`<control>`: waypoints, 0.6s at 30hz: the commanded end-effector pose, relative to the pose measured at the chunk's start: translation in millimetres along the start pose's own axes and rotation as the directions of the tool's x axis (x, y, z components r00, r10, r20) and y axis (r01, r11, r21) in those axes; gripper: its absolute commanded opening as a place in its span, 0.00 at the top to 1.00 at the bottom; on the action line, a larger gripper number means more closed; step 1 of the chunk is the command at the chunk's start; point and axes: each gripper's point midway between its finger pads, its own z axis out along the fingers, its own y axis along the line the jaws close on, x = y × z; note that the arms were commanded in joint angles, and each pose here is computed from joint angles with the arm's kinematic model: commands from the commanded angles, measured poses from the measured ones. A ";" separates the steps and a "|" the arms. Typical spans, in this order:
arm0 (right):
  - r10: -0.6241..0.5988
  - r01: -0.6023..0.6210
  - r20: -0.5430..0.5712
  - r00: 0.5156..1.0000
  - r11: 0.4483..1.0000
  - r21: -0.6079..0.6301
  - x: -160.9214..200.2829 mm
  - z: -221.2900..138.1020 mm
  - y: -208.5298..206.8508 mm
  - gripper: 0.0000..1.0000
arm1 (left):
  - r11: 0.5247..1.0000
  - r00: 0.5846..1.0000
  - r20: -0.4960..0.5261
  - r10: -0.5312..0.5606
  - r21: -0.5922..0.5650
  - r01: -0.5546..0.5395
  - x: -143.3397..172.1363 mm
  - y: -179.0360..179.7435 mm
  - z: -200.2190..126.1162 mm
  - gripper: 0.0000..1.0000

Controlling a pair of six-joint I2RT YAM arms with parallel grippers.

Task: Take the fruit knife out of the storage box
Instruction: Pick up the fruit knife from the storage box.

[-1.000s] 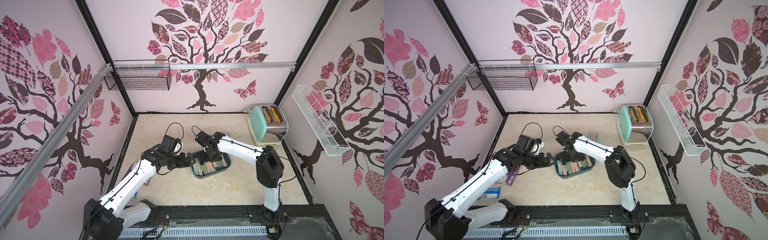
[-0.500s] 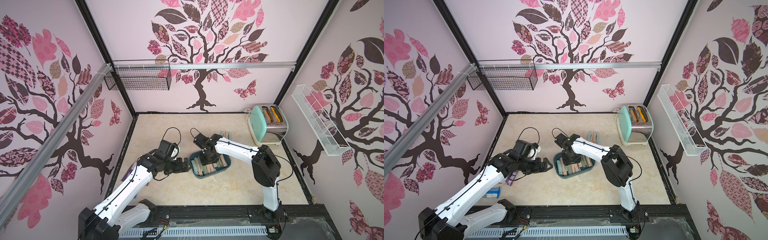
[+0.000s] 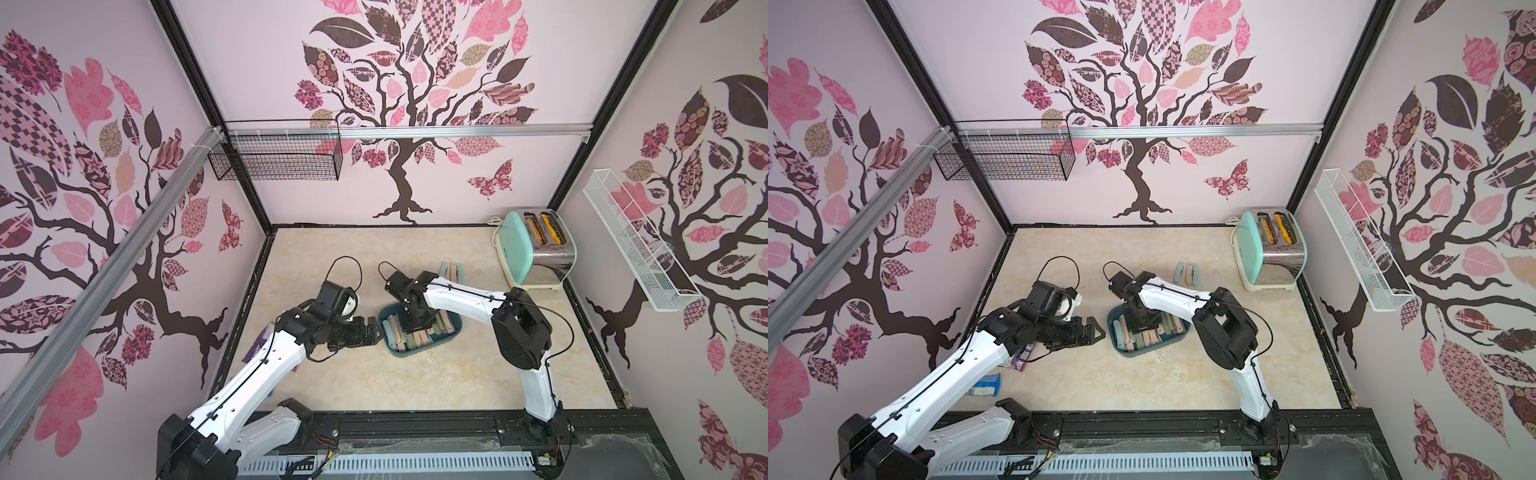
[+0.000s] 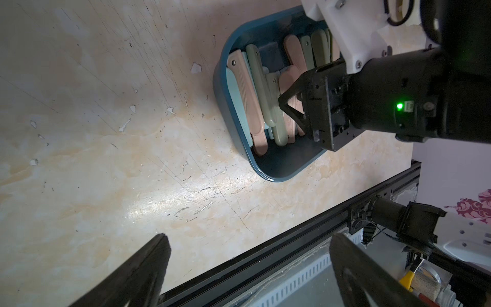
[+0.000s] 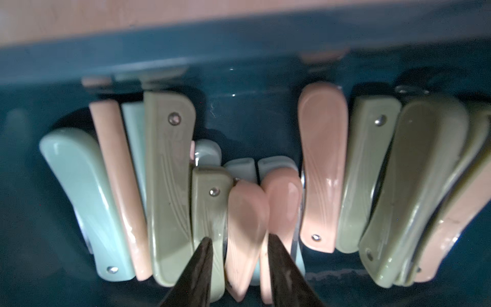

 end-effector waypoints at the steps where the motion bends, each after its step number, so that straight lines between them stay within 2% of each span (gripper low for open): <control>1: -0.014 0.014 -0.015 1.000 0.999 0.034 0.4 13.2 -3.8 0.64 | 1.000 1.000 -0.002 -0.001 -0.003 0.001 -0.4 1.7 2.9 0.02; 4: -0.020 0.021 -0.021 1.000 0.999 0.036 0.4 17.0 -3.5 0.68 | 1.000 1.000 0.000 0.002 -0.001 -0.002 -1.2 1.1 2.5 0.02; 8: -0.027 0.028 -0.020 0.999 0.999 0.044 -0.9 18.4 -4.1 0.84 | 1.000 1.000 -0.003 0.006 -0.002 -0.006 -1.4 0.8 3.0 0.02; 13: -0.032 0.032 -0.017 0.999 0.998 0.044 -2.3 17.3 -3.7 0.85 | 1.000 1.000 -0.006 0.003 -0.004 -0.003 -1.4 1.5 4.4 0.02; 18: -0.044 0.045 -0.030 0.999 0.998 0.035 -1.1 19.8 -1.4 0.72 | 1.000 1.000 -0.009 0.007 -0.003 -0.007 -1.7 1.1 5.1 0.02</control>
